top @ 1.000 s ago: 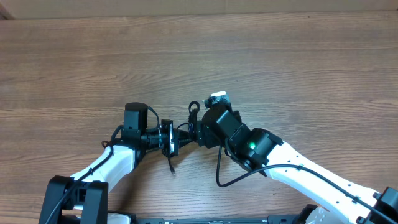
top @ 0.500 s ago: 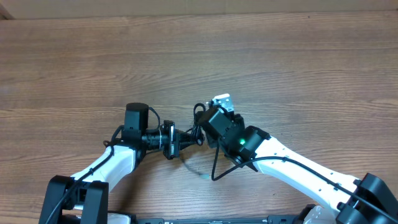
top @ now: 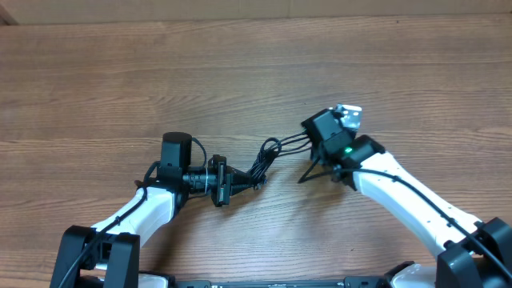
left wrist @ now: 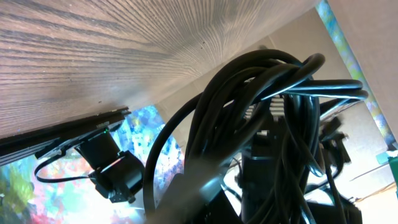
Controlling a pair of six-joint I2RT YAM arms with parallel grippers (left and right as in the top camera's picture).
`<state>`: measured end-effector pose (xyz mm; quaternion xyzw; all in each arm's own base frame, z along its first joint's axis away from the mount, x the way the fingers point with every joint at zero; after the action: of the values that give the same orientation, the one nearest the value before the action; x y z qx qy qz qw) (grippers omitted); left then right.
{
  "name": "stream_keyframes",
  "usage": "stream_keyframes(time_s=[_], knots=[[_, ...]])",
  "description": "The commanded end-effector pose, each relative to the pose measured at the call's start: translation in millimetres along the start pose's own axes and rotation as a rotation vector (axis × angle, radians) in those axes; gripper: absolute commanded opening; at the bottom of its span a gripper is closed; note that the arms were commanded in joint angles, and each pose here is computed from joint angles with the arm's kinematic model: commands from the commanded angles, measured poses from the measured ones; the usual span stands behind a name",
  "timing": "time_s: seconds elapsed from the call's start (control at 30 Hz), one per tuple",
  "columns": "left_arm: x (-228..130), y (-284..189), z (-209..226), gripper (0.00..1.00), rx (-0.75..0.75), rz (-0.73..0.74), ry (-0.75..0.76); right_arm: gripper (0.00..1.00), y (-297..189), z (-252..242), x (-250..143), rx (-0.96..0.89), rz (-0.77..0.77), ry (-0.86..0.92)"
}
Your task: Untangle cables
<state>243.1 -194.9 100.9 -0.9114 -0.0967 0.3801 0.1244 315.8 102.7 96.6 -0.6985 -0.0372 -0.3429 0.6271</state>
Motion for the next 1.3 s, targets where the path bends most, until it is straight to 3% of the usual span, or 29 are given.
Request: stream_keyframes(time_s=[0.0,0.17,0.3,0.53,0.73,1.07,1.27], knots=[[-11,-1,-6,0.04,-0.013,0.06,0.06,0.72,8,-18,7,-0.037,0.019,0.07],[-10,-1,-6,0.04,-0.012,0.056,0.069,0.74,12,-33,5,-0.076,0.06,0.09],[-3,0,-6,0.04,-0.01,0.009,0.178,0.82,11,-29,-8,-0.04,0.14,0.086],[47,-8,-3,0.04,0.09,-0.294,0.533,0.93,-5,-4,-56,0.144,0.435,0.012],[81,-25,-2,0.04,0.224,-0.508,0.595,0.92,-27,-1,-79,0.218,0.586,-0.013],[88,-83,-49,0.04,0.644,-0.718,0.73,0.92,-80,1,-70,0.388,0.566,0.008],[62,-100,-107,0.04,0.741,-0.687,1.028,0.89,-110,8,-53,0.551,0.449,-0.073]])
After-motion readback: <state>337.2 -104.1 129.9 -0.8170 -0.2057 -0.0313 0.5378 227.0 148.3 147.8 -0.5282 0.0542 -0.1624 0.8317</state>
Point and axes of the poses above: each gripper's point midway between its finger pads, its own y axis out along the fingers, its own z axis along the line the jaws close on, x = y × z, the point moved 1 cm from there along -y, back along the fingers, and after that the axes turned 12 degrees about y, right-handed, at the moved point
